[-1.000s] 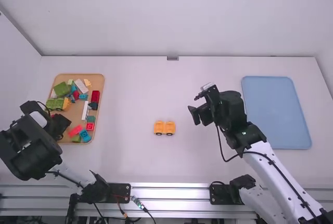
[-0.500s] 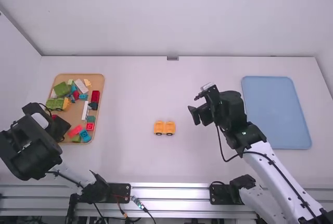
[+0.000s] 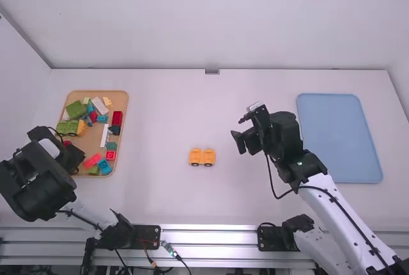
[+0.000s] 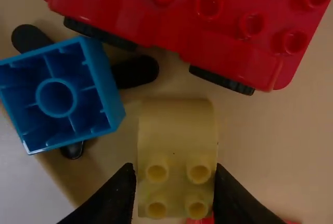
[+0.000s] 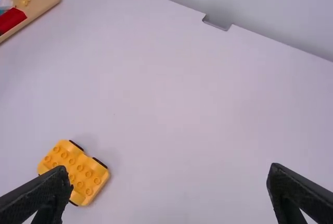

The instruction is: Assemble lego blocks to make yellow taxi

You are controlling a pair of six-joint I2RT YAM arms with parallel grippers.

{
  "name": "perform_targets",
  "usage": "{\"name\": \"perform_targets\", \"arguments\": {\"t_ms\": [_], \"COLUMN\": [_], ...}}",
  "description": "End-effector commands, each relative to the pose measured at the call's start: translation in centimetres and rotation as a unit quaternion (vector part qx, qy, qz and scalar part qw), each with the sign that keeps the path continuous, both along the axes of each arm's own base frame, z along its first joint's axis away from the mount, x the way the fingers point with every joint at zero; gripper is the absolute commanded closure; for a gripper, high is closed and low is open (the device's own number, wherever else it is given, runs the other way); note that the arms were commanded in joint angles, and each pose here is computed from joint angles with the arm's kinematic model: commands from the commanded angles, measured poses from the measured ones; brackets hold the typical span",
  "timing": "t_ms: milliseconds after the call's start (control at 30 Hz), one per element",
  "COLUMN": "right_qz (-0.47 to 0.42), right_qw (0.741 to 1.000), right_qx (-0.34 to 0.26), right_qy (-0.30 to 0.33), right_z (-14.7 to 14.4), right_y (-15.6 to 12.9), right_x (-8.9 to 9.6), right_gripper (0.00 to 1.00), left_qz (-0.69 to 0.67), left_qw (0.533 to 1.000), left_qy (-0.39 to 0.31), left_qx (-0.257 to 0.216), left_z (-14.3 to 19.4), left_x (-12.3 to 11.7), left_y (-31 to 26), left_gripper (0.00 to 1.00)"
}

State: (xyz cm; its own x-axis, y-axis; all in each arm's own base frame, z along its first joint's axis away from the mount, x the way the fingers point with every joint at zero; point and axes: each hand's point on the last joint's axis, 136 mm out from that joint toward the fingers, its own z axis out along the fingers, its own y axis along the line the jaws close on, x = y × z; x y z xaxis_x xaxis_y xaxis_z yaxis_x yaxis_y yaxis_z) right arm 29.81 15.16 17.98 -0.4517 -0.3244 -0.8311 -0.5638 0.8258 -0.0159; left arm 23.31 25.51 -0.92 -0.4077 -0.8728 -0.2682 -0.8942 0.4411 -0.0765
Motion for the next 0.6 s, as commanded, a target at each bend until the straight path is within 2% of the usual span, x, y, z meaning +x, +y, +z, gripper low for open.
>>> {"name": "perform_targets", "arguments": {"t_ms": [0,267,433,567], "right_qz": [0.001,0.001,0.001,0.001], "right_qw": [1.000,1.000,1.000,1.000], "right_qx": [0.006,0.006,0.006,0.006], "right_qy": [-0.011,-0.011,-0.012,-0.012], "right_z": [1.2,1.2,1.2,1.3], "right_y": [0.3,0.3,0.3,0.3], "right_x": [0.3,0.3,0.4,0.4], "right_gripper": [0.01,0.01,0.01,0.01], "left_qz": [0.001,0.006,0.016,-0.006], "left_qw": [1.000,1.000,0.999,1.000], "left_qy": [0.014,0.014,0.017,0.015], "left_qx": [-0.007,-0.010,-0.024,-0.023], "left_z": [-0.8,-0.5,0.5,2.0], "left_x": [-0.6,-0.5,0.1,1.8], "left_y": [-0.6,-0.5,-0.8,-1.4], "left_gripper": [0.67,0.93,0.97,0.98]}}
